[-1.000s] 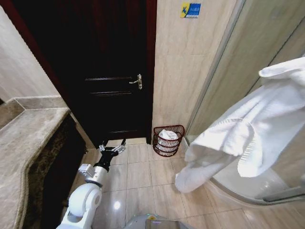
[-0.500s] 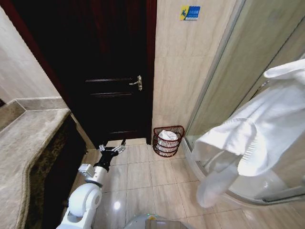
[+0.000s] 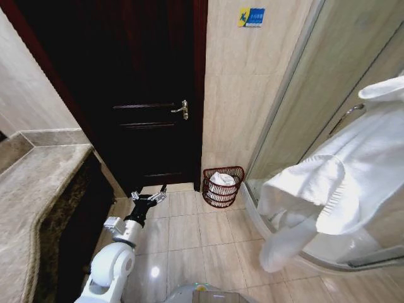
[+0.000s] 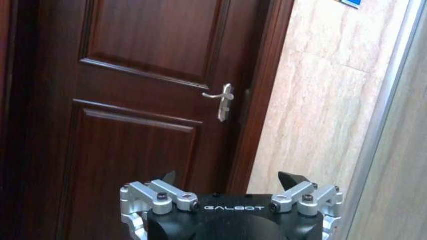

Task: Discard the used towel into the hamper.

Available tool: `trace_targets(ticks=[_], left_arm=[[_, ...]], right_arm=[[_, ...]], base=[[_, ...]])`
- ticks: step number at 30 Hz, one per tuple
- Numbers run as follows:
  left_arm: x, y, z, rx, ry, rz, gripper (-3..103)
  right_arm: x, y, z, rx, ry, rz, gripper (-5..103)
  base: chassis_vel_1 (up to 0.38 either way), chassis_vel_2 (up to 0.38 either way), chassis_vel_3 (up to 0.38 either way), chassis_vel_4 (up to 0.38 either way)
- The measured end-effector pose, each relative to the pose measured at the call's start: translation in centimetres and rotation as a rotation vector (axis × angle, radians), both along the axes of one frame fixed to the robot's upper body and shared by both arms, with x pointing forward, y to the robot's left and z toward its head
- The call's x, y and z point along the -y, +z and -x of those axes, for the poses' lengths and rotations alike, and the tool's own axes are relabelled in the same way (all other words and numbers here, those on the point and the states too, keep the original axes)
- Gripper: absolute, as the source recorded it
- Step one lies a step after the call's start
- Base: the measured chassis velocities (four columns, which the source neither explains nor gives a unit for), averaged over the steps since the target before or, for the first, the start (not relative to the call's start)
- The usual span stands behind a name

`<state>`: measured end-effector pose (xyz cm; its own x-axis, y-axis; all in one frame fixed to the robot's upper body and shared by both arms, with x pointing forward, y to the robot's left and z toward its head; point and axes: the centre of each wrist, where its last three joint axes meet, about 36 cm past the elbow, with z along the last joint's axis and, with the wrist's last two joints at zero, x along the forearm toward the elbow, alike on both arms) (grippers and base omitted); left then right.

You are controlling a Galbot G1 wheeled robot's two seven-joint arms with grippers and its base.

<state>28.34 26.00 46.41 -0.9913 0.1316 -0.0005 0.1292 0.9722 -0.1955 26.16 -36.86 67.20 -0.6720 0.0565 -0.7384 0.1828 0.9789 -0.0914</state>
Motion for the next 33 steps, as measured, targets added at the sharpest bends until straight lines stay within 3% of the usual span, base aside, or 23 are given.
trace_targets(ticks=[15,33], left_arm=[[0.0,0.0,0.0,0.000,0.000,0.000,100],[0.0,0.0,0.0,0.000,0.000,0.000,100]], right_arm=[[-0.6,-0.6,-0.5,0.000,0.020,-0.012,7],[-2.0,-1.4,-1.5,-0.001,0.103,0.018,7]], base=[[0.139,0.134,-0.127,-0.131],[-0.022,-0.023,0.011,0.018]])
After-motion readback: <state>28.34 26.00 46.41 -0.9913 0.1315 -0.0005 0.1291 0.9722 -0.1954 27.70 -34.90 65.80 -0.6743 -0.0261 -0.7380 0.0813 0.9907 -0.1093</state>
